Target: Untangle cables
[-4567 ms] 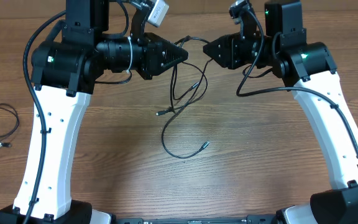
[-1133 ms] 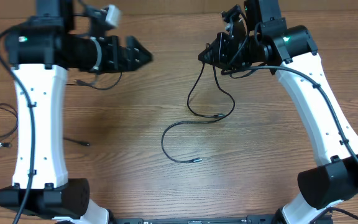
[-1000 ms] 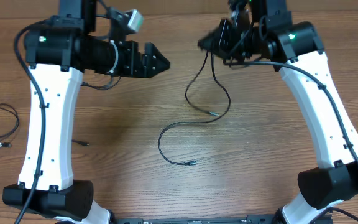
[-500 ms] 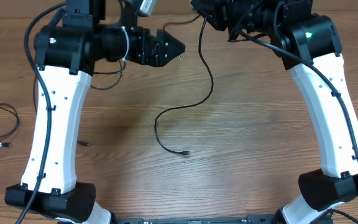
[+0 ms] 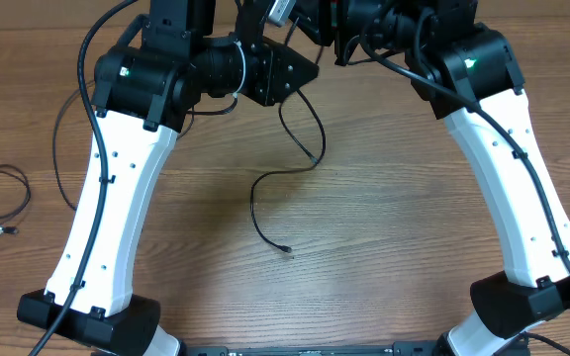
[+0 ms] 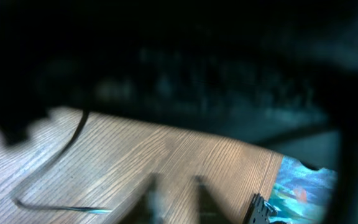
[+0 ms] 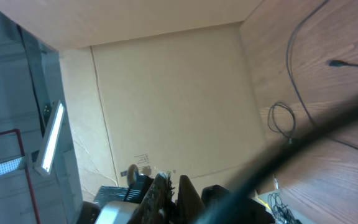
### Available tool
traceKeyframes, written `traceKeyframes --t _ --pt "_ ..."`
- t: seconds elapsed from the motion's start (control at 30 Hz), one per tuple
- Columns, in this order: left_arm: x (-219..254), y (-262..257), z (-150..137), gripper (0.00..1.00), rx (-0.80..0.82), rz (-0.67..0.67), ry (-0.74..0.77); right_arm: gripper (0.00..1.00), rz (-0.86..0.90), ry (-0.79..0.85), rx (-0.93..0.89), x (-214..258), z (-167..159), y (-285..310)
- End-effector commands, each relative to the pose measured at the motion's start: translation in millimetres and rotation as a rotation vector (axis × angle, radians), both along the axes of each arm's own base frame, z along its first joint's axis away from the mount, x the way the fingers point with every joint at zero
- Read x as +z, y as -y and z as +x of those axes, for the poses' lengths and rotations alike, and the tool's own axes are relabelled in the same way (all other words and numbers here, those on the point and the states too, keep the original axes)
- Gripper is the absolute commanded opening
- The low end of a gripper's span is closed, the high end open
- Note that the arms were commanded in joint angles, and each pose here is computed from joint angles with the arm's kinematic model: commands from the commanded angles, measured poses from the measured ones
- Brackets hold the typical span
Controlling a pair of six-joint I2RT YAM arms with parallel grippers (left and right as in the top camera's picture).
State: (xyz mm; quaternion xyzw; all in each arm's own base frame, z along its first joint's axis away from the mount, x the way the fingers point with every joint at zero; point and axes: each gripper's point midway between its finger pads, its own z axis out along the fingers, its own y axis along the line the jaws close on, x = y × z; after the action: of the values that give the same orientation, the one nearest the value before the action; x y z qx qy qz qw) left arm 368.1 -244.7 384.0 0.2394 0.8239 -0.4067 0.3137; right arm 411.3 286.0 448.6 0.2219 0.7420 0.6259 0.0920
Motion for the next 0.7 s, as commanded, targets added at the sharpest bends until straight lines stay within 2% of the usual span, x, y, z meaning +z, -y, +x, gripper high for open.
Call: traceKeyframes --t 0.0,0.1,0.17,0.33,0.5,0.67 --pt "4 -3 0 0.04 0.028 -0.001 -0.004 0.04 0.018 0.035 0.012 18 -10 4" --pt "4 -3 0 0.04 0.027 -0.001 -0.003 0.06 -0.001 0.065 0.003 17 -6 9" --pt "7 -4 -1 0.04 0.029 -0.003 0.005 0.28 -0.043 0.085 -0.028 10 0 16" --pt "25 -26 4 0.04 0.097 -0.008 0.062 0.72 -0.234 0.037 -0.182 -32 21 57" --pt "45 -90 23 0.04 0.311 -0.012 0.101 0.87 -0.478 -0.064 -0.301 -83 24 109" --pt "65 -186 45 0.04 0.559 -0.041 0.151 0.97 -0.688 -0.12 -0.336 -115 13 144"
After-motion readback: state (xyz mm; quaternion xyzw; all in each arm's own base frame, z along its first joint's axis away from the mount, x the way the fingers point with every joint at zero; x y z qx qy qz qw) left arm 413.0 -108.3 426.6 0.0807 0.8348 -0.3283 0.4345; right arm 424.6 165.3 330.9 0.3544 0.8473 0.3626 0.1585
